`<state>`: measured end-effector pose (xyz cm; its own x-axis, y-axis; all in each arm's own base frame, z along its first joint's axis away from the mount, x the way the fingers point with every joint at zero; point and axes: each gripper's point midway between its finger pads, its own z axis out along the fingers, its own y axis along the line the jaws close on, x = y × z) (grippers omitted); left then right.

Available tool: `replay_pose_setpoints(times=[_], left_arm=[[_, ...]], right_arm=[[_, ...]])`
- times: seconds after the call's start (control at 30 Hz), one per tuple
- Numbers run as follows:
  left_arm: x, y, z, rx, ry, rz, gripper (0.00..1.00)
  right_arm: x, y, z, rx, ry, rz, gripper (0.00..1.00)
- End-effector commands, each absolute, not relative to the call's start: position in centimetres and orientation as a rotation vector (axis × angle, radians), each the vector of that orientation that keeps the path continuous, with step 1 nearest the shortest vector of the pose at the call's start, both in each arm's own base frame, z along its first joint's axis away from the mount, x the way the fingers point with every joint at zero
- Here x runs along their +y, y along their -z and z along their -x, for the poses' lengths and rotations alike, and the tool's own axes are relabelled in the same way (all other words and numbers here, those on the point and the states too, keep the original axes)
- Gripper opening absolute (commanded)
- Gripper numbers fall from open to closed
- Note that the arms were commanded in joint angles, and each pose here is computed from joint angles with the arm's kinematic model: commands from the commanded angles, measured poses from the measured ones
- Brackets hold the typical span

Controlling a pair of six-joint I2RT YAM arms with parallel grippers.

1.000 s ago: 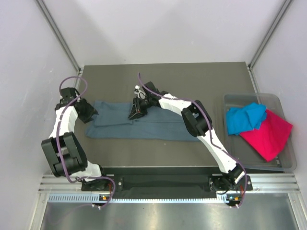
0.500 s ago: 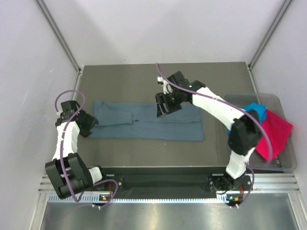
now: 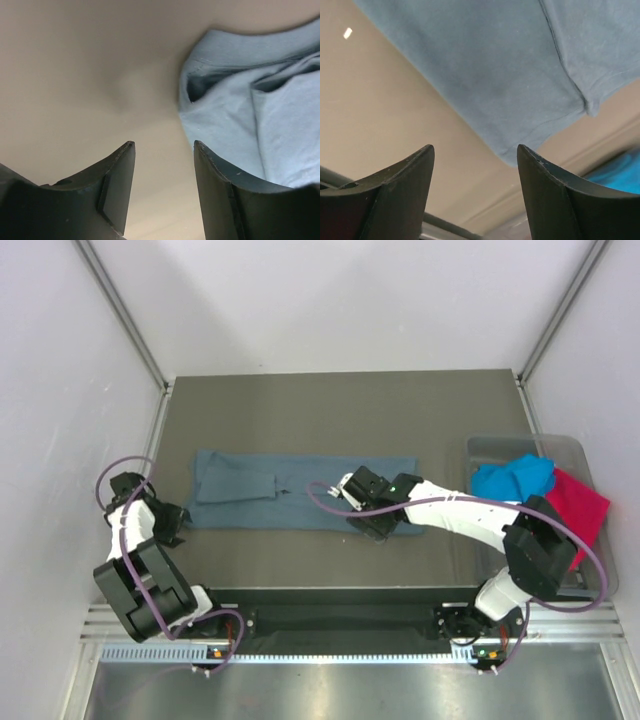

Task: Fold and stack the t-shirts
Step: Fold the tshirt

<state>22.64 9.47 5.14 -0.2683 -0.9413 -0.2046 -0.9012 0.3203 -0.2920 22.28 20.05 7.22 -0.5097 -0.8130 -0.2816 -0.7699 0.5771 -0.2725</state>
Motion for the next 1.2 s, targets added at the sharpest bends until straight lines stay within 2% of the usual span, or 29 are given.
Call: replay_pose_setpoints(times=[0.0, 0.2, 0.47, 0.77, 0.87, 1.0, 1.17], left_arm=[[9.9, -5.1, -23.3, 2.250, 0.187, 1.597, 0.55], [9.6, -4.9, -24.7, 2.222, 0.272, 1.521, 0.54], [9.4, -4.8, -26.4, 2.200, 0.356, 1.459, 0.61], [10.3, -4.2, -26.8, 2.223, 0.312, 1.492, 0.55], [10.5, -4.3, -26.5, 2.234, 0.289, 1.481, 0.55], [10.5, -3.9, -26.7, 2.242, 0.296, 1.472, 0.54], [10.5, -3.2, -27.0, 2.233, 0.312, 1.476, 0.48]], right_arm=[[19.6, -7.3, -24.0, 2.323, 0.293, 1.326, 0.68], [20.2, -6.2, -23.7, 2.319, 0.240, 1.361, 0.65], [20.6, -4.8, -23.8, 2.280, 0.251, 1.452, 0.66], [20.2, -3.1, -22.7, 2.278, 0.220, 1.519, 0.63], [19.9, -2.4, -22.9, 2.271, 0.251, 1.538, 0.58], [20.0, -1.5, -22.7, 2.290, 0.251, 1.555, 0.47], [20.0, -1.0, -22.9, 2.290, 0.263, 1.566, 0.45]])
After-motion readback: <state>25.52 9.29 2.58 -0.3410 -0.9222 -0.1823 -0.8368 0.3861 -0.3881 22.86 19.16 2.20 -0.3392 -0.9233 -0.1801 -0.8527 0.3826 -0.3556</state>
